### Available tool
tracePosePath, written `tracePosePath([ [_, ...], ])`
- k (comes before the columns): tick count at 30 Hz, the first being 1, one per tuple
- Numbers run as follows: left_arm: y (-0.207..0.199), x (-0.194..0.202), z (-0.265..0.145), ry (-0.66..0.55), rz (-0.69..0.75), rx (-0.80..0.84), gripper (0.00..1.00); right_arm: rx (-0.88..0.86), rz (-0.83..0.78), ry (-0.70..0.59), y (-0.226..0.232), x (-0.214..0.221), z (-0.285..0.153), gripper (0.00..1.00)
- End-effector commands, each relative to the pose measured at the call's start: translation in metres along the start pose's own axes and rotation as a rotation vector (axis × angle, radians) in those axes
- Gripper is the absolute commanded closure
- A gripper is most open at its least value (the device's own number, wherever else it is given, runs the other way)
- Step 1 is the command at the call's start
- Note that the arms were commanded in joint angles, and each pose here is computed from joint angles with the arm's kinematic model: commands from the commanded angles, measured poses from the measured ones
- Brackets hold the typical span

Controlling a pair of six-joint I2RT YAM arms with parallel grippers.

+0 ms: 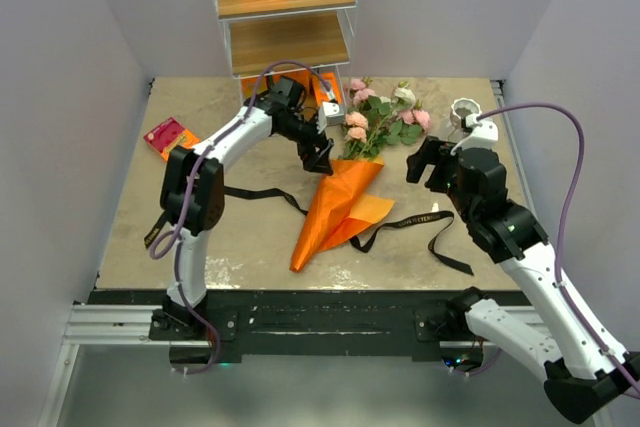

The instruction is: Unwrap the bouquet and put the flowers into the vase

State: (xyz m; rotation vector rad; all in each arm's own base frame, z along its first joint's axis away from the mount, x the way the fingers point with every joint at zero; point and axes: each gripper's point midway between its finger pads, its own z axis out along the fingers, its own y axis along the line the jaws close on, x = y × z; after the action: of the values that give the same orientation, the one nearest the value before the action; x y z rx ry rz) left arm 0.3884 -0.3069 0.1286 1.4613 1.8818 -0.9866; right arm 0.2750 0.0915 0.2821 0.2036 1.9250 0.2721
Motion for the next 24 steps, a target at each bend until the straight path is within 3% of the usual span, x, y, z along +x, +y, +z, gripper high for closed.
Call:
tracePosePath([
  [1, 0.010, -0.039, 0.006, -0.115, 0.102, 0.035, 0.05, -0.113, -0.015, -0.076, 0.023, -0.022, 0.001, 0.14],
  [12, 0.037, -0.015, 0.046, -0.082, 0.046, 0.046, 0.02, -0.212, -0.018, -0.079, 0.043, -0.026, 0.000, 0.16],
  [19, 0.029, 0.001, 0.054, -0.029, 0.027, 0.078, 0.03, -0.245, -0.019, -0.073, 0.048, -0.025, -0.001, 0.18],
  [22, 0.026, 0.001, 0.053, -0.027, 0.021, 0.093, 0.08, -0.265, -0.009, -0.073, 0.051, -0.022, -0.002, 0.18],
  [24, 0.022, -0.003, 0.050, -0.032, 0.024, 0.105, 0.24, -0.275, -0.006, -0.064, 0.052, -0.019, -0.002, 0.18],
])
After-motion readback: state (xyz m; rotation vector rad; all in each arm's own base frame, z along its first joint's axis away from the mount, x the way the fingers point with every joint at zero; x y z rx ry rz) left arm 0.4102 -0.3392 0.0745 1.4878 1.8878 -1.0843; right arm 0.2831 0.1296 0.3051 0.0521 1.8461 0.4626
